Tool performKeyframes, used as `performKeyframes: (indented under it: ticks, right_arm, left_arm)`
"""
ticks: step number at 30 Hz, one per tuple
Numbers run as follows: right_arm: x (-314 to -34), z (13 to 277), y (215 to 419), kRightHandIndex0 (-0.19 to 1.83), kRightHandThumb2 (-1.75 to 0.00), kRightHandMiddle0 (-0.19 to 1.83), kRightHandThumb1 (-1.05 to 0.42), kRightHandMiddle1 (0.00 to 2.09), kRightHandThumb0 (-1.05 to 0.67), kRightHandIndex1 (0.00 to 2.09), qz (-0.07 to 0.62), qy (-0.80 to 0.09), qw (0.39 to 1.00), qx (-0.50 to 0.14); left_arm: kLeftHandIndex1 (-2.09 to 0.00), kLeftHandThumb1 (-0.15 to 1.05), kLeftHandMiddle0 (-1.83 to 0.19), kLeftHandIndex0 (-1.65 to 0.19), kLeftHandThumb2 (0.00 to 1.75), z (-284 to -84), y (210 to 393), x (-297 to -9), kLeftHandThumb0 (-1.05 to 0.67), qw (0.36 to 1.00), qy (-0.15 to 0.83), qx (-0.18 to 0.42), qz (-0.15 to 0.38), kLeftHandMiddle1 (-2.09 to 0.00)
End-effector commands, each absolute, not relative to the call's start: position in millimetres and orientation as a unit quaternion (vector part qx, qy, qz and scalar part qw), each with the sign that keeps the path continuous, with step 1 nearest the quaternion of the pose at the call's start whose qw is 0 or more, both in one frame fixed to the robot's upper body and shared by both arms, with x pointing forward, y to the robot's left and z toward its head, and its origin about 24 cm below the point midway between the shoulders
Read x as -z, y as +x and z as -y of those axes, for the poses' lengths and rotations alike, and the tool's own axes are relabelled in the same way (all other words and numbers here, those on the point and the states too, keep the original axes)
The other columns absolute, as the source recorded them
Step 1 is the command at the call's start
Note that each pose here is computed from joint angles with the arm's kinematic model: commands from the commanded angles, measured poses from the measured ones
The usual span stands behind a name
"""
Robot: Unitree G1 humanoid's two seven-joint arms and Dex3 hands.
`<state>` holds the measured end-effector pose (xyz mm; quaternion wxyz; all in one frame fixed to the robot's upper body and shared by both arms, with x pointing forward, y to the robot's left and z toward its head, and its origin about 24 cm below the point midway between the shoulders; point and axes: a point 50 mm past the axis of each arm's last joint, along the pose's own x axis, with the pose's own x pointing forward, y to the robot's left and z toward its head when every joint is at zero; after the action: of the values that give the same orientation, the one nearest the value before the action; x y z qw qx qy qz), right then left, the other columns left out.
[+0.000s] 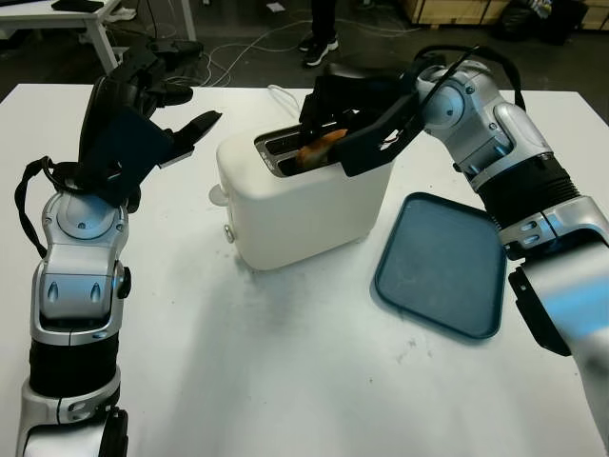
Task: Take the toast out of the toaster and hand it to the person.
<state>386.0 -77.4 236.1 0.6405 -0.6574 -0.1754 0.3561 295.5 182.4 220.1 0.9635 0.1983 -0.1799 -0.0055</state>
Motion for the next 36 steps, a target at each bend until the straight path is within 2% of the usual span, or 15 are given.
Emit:
performKeyframes:
  ticks: [1,4,5,6,8,10,14,19,20,22,26,30,31,33,36]
  right_arm:
    - [-193,75,382,0.91,0.00,1.21,-0.74,0.16,-0.41,1.43,0.130,-0.681,0.595,-0.407]
    - [-192,75,380,0.95,-0.01,1.22,-0.82,0.29,-0.55,1.36,0.156,-0.709,0.563,-0.395]
    - [-192,76,379,0.95,-0.02,1.07,-0.88,0.72,-0.57,1.53,0.163,-0.712,0.560,-0.392]
    - [-192,76,379,0.95,-0.03,0.96,-0.90,0.98,-0.58,1.61,0.175,-0.718,0.556,-0.381]
    - [-194,78,379,1.06,-0.18,0.87,-0.92,1.50,-0.56,1.72,0.199,-0.726,0.549,-0.363]
    - [-196,80,379,1.11,-0.27,0.86,-0.92,1.68,-0.53,1.74,0.225,-0.731,0.542,-0.348]
    - [-209,84,380,1.02,-0.38,0.78,-0.92,1.73,-0.50,1.75,0.245,-0.739,0.532,-0.332]
    - [-224,87,382,0.95,-0.44,0.80,-0.92,1.63,-0.49,1.72,0.262,-0.739,0.535,-0.314]
    - [-230,88,382,0.93,-0.44,0.71,-0.92,1.59,-0.49,1.71,0.267,-0.735,0.544,-0.306]
    - [-242,91,383,0.91,-0.39,0.67,-0.92,1.50,-0.47,1.73,0.279,-0.715,0.572,-0.288]
    - [-272,100,385,0.95,-0.40,0.68,-0.92,1.71,-0.47,1.74,0.291,-0.684,0.621,-0.249]
    - [-298,111,388,0.94,-0.44,0.79,-0.92,1.32,-0.47,1.67,0.308,-0.644,0.670,-0.205]
    - [-306,116,389,0.93,-0.43,0.79,-0.92,1.35,-0.47,1.69,0.310,-0.636,0.680,-0.193]
    - [-320,124,389,0.94,-0.46,0.73,-0.92,1.63,-0.47,1.73,0.321,-0.618,0.696,-0.174]
    - [-338,134,389,0.95,-0.47,0.76,-0.92,1.70,-0.51,1.74,0.337,-0.573,0.732,-0.152]
  left_arm:
    - [-0.59,0.79,-0.18,-0.31,0.29,-183.3,294.4,-220,-0.34,0.962,0.201,0.003,0.185,-0.97]
    - [-0.59,0.79,-0.18,-0.31,0.29,-183.8,294.2,-220,-0.34,0.962,0.200,0.002,0.184,-0.97]
    - [-0.59,0.80,-0.18,-0.31,0.29,-183.9,294.1,-220,-0.33,0.963,0.200,0.002,0.183,-0.97]
    - [-0.59,0.80,-0.18,-0.31,0.29,-183.9,294.0,-220,-0.33,0.963,0.199,0.003,0.183,-0.97]
    - [-0.59,0.80,-0.18,-0.31,0.29,-183.8,293.9,-220,-0.33,0.963,0.198,0.004,0.184,-0.97]
    - [-0.59,0.80,-0.18,-0.31,0.28,-183.7,293.9,-220,-0.32,0.963,0.198,0.005,0.184,-0.97]
    - [-0.59,0.80,-0.17,-0.31,0.28,-183.7,294.5,-219,-0.33,0.963,0.197,0.006,0.184,-0.97]
    - [-0.59,0.80,-0.17,-0.30,0.28,-183.5,294.2,-219,-0.34,0.963,0.198,0.003,0.183,-0.98]
    - [-0.59,0.80,-0.17,-0.30,0.28,-183.6,294.2,-219,-0.34,0.963,0.200,0.002,0.184,-0.98]
    - [-0.59,0.80,-0.17,-0.31,0.28,-183.6,294.1,-219,-0.34,0.963,0.200,0.002,0.183,-0.98]
    - [-0.58,0.80,-0.17,-0.31,0.27,-183.4,294.2,-219,-0.33,0.963,0.198,0.003,0.182,-0.97]
    - [-0.58,0.80,-0.17,-0.31,0.27,-183.3,294.4,-219,-0.34,0.963,0.199,0.002,0.183,-0.97]
    - [-0.58,0.80,-0.17,-0.31,0.27,-183.2,294.5,-219,-0.34,0.963,0.199,0.002,0.183,-0.97]
    - [-0.58,0.80,-0.17,-0.31,0.27,-183.2,294.6,-220,-0.34,0.962,0.202,0.003,0.184,-0.97]
    - [-0.58,0.81,-0.17,-0.31,0.27,-183.3,294.7,-220,-0.33,0.962,0.201,0.004,0.183,-0.98]
